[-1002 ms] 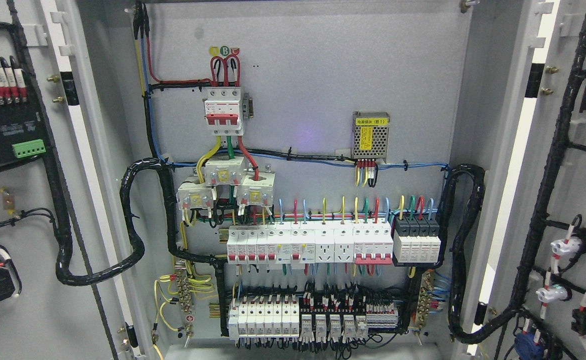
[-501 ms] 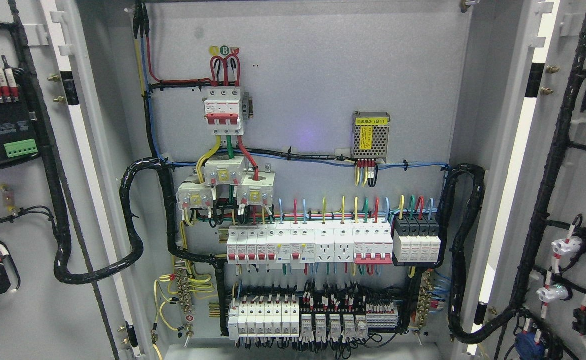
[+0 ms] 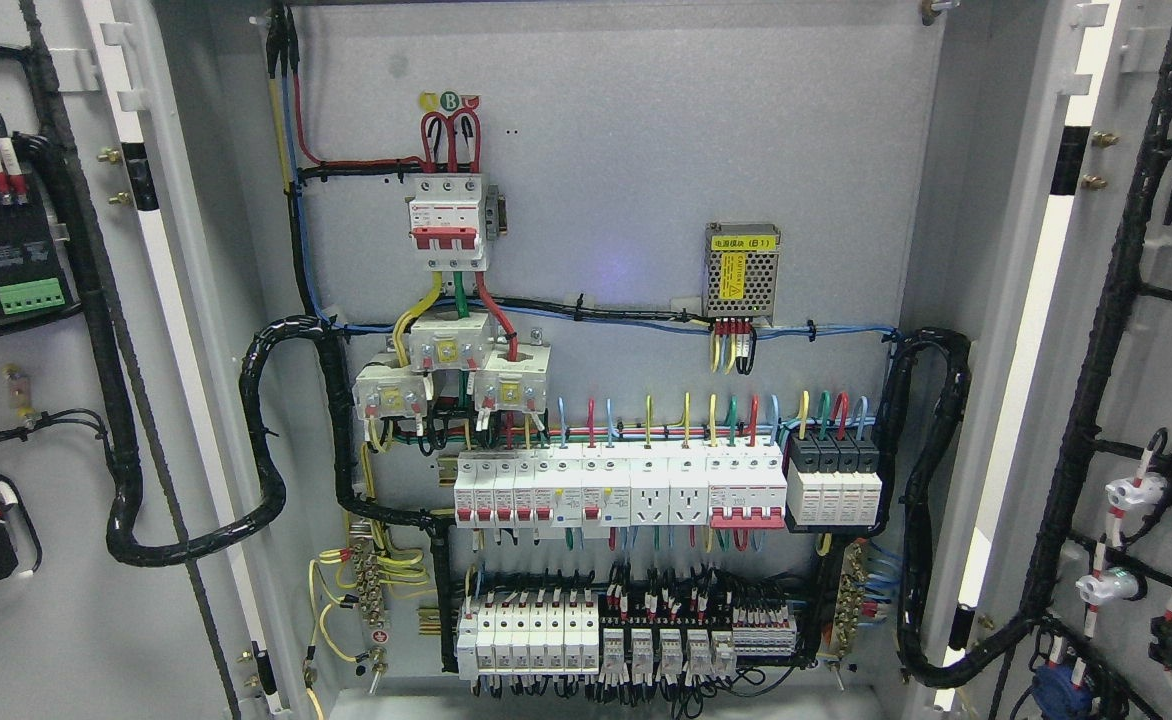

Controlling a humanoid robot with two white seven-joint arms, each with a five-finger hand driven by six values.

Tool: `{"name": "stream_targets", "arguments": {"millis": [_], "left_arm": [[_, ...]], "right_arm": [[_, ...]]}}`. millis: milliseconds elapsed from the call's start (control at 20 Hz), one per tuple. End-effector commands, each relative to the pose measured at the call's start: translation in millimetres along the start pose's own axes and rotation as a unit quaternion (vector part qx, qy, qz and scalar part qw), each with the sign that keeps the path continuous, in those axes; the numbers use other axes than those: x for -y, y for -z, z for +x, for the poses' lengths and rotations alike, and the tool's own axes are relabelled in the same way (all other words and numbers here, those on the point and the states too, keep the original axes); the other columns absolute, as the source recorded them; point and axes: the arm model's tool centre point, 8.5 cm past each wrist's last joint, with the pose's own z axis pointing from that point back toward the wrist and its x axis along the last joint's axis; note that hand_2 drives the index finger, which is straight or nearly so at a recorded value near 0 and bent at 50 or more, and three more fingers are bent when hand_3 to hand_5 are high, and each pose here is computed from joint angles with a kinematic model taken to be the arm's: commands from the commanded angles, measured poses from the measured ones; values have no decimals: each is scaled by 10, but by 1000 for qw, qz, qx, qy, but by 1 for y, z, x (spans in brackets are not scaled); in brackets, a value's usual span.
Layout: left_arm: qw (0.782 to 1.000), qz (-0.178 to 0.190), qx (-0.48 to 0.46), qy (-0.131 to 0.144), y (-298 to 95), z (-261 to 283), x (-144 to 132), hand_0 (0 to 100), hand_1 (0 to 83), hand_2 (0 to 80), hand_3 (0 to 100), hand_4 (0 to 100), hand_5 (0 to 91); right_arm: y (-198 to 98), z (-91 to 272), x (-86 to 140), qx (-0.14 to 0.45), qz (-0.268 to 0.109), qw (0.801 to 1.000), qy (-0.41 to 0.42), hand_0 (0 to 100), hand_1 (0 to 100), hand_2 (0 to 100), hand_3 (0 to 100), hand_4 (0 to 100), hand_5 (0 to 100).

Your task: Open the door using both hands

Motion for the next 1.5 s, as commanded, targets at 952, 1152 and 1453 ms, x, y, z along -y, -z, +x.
{"name": "stream_targets", "arguments": {"millis": [952,1152,1453], "left_arm": [[998,-51,13,-15,-7,16,25,0,0,0,0,31,0],[997,-66,14,-24,-23,16,36,0,0,0,0,31,0],[995,-86,20,-36,-36,18,53,0,0,0,0,31,0]], "right_arm": [[-17,34,-2,135,-17,988,-71,106,0,0,0,0,0],[-20,36,-1,132,-23,988,-71,107,0,0,0,0,0],[-21,36,0,130,-34,989,-68,107,0,0,0,0,0]]}}
